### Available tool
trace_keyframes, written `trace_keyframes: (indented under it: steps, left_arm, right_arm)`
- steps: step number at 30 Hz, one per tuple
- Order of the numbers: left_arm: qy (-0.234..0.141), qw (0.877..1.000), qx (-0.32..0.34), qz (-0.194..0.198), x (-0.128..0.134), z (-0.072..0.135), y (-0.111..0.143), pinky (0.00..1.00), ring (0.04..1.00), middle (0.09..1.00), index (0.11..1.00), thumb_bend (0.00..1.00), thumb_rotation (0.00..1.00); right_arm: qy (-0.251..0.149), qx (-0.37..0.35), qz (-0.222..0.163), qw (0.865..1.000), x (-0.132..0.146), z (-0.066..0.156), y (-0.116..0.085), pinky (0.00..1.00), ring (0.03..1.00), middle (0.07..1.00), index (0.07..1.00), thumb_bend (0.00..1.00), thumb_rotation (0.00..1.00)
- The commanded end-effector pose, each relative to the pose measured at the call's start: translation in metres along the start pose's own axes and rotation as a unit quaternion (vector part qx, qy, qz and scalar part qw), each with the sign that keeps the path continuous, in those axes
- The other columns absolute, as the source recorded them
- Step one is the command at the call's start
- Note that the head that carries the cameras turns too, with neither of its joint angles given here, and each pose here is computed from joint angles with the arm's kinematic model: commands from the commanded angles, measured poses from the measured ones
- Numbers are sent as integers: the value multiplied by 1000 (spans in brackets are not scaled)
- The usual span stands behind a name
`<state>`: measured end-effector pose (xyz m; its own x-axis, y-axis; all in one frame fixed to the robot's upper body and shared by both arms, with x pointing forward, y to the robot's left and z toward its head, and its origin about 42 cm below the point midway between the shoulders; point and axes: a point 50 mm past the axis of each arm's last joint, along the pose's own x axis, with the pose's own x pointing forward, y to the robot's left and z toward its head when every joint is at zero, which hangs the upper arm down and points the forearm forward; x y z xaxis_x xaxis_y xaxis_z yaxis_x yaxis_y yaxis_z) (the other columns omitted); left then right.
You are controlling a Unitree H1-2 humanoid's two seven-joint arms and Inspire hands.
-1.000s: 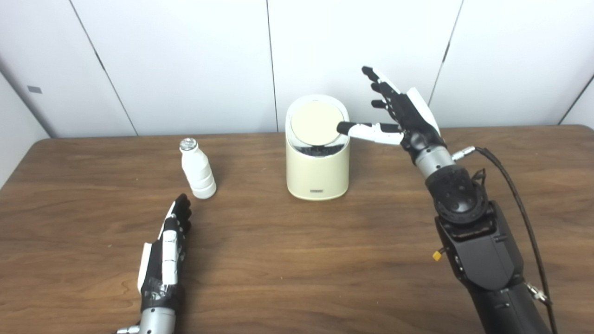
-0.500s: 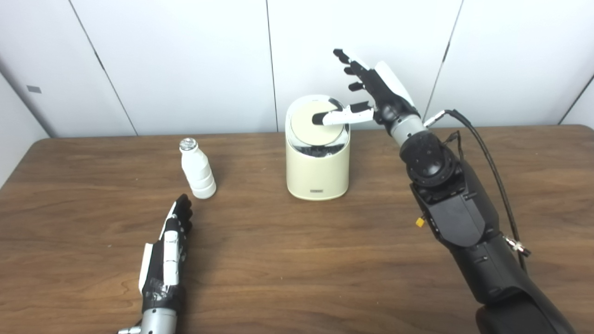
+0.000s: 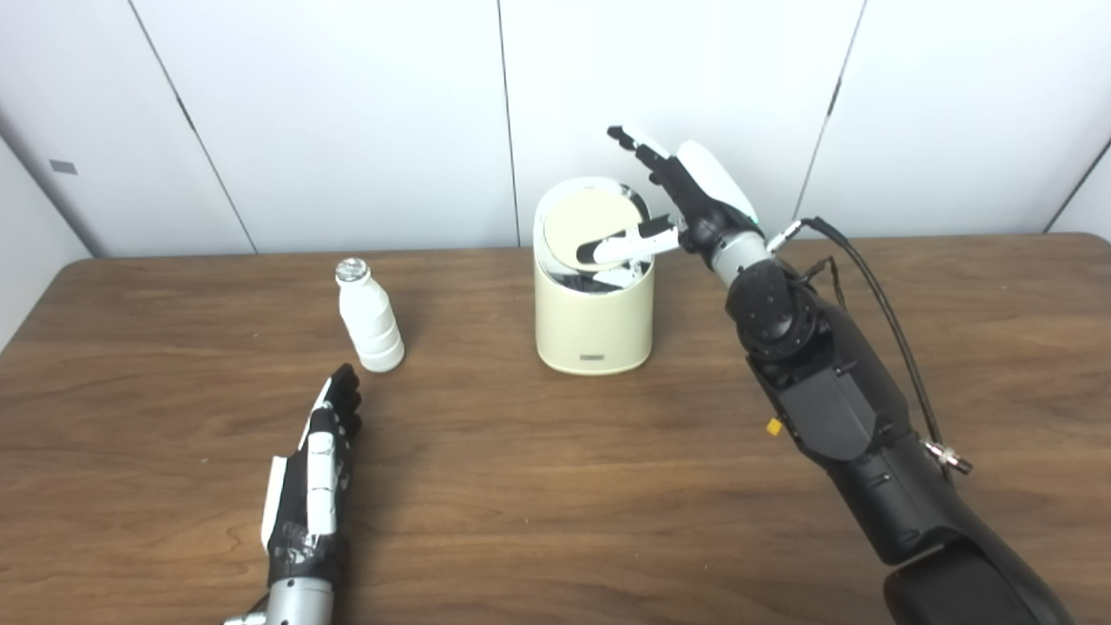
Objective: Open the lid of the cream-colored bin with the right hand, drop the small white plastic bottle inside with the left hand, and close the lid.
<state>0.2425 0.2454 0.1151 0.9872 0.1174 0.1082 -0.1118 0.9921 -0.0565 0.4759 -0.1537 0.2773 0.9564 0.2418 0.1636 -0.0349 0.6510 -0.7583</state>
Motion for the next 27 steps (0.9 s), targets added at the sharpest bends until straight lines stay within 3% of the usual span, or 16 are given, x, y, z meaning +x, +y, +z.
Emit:
trace_keyframes:
  steps: [1, 16, 24, 27]
  left_arm:
    - [-17, 1000, -2, -2, 2, 7, -3, 994, 981, 967, 974, 545, 1000]
    - [-18, 1000, -2, 0, 2, 10, -4, 992, 985, 974, 980, 568, 1000]
    - [-22, 1000, -4, 0, 2, 11, -4, 997, 988, 970, 979, 567, 1000]
    - [-21, 1000, -3, 0, 2, 11, -4, 1000, 992, 975, 983, 567, 1000]
  right_arm:
    - [-49, -21, -36, 998, 13, 23, -23, 878, 932, 931, 915, 942, 364]
    - [-44, -48, -27, 998, 10, 14, -20, 916, 950, 938, 922, 886, 349]
    - [-45, -93, -14, 995, 8, 11, -23, 939, 984, 972, 942, 950, 152]
    - [-43, -93, -12, 995, 7, 8, -23, 938, 987, 976, 942, 956, 144]
